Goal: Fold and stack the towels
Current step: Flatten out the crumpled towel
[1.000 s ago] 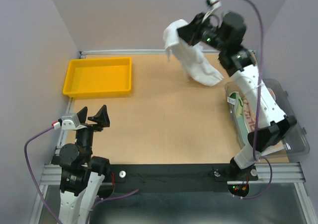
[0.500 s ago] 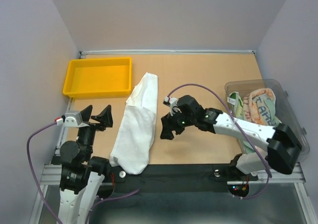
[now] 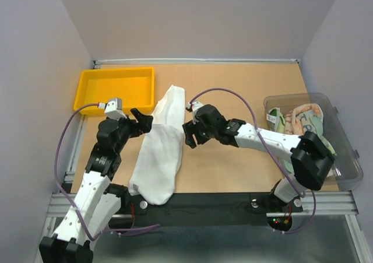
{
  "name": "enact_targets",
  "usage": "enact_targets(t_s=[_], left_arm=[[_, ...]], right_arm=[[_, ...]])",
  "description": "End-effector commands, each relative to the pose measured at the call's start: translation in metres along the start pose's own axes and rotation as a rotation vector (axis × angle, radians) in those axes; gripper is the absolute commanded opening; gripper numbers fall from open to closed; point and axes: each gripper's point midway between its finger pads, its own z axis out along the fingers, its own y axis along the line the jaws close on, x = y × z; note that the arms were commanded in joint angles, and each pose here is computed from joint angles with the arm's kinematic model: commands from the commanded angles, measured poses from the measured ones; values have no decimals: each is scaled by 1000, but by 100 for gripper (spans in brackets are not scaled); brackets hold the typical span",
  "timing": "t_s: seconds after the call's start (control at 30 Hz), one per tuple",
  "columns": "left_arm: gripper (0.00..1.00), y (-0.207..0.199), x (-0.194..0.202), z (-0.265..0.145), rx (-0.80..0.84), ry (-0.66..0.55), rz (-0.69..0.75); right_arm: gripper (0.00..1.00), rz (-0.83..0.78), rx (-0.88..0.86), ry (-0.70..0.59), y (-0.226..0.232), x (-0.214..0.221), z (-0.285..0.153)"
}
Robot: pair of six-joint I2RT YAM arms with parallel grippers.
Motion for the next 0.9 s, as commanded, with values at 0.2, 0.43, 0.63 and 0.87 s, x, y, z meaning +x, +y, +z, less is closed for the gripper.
enact_targets(t_s=[0.2, 0.43, 0.63, 0.87], left_arm=[[95, 35, 43, 30, -122, 52, -152], [95, 46, 65, 38, -163, 112, -202], [94, 43, 61, 33, -153, 95, -198], [94, 39, 50, 30, -146, 74, -183]], right_arm=[[72, -128, -176, -138, 11, -70, 43], [76, -140, -299, -79, 20, -61, 85], [71, -173, -427, -28, 34, -44, 101], [0, -186, -403, -81, 15, -66, 93]])
